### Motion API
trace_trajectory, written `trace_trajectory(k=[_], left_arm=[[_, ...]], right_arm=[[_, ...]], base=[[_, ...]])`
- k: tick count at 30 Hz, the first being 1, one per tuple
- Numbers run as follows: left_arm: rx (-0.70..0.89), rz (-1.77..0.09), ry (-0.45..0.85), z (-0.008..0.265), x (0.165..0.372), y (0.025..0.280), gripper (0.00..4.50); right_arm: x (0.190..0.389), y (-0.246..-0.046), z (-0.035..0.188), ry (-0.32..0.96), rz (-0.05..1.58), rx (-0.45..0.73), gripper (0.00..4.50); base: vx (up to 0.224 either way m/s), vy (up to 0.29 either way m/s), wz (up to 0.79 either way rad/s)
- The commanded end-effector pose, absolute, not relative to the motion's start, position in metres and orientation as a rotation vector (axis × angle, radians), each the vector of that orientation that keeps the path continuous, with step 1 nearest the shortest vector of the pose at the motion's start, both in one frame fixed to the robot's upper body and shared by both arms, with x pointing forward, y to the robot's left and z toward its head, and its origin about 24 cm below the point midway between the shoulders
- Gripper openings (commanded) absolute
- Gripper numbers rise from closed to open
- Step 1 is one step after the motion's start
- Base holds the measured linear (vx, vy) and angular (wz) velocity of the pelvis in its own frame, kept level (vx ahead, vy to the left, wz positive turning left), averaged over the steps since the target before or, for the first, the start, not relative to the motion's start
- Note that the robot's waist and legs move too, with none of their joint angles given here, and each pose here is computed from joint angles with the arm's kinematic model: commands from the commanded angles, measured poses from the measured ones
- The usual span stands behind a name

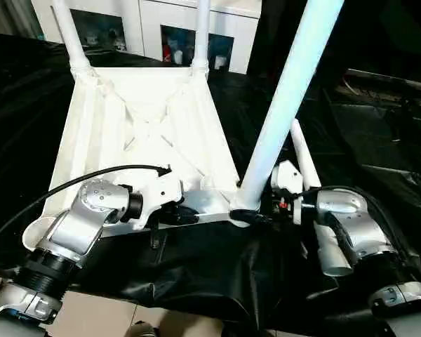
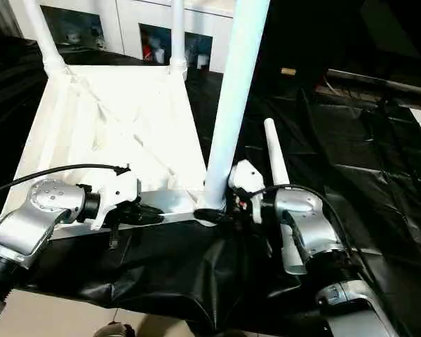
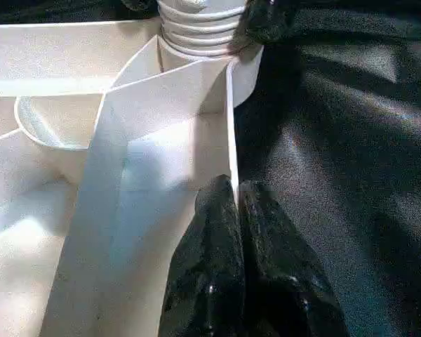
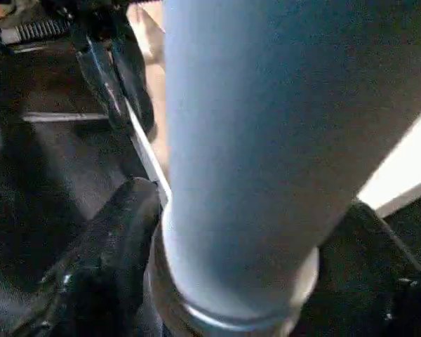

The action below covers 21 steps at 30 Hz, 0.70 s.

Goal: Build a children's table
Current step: Rotate leg to tighten

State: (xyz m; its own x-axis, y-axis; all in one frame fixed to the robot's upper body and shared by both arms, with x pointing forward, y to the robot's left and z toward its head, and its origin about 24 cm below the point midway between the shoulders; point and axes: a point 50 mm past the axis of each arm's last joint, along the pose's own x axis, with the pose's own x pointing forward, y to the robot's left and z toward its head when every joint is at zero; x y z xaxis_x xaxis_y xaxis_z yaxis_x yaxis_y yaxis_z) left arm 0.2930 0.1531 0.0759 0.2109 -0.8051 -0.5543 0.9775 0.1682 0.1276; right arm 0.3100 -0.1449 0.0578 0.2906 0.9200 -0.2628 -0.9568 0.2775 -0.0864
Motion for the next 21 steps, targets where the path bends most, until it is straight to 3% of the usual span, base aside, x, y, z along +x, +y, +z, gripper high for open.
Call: trace_trajectory(k=[1,7,14,15,17,19,21], left_arm=[[0.505,-1.342,0.388,0.076,0.291,0.151,0.0],[0.501,-1.34,0.389,0.076,0.291,0.153,0.0],[0.494,-1.311,0.405,0.071,0.293,0.152,0.0],[0.49,-1.229,0.425,0.066,0.299,0.149,0.0],[0.488,-1.204,0.43,0.064,0.3,0.148,0.0],[0.479,-1.085,0.43,0.057,0.311,0.137,0.0],[0.479,-1.055,0.434,0.055,0.313,0.132,0.0]], right_arm=[[0.312,-0.149,0.061,0.172,1.275,-0.267,3.0],[0.311,-0.149,0.06,0.171,1.29,-0.26,2.7],[0.308,-0.148,0.048,0.205,1.243,-0.204,2.68],[0.313,-0.148,0.036,0.247,1.093,-0.123,2.67],[0.314,-0.147,0.033,0.26,1.043,-0.102,2.67],[0.316,-0.134,0.015,0.282,0.814,0.006,2.67],[0.316,-0.128,0.01,0.283,0.754,0.024,2.67]], base=[[0.0,0.0,0.0],[0.0,0.0,0.0],[0.0,0.0,0.0],[0.0,0.0,0.0],[0.0,0.0,0.0],[0.0,0.0,0.0],[0.0,0.0,0.0]])
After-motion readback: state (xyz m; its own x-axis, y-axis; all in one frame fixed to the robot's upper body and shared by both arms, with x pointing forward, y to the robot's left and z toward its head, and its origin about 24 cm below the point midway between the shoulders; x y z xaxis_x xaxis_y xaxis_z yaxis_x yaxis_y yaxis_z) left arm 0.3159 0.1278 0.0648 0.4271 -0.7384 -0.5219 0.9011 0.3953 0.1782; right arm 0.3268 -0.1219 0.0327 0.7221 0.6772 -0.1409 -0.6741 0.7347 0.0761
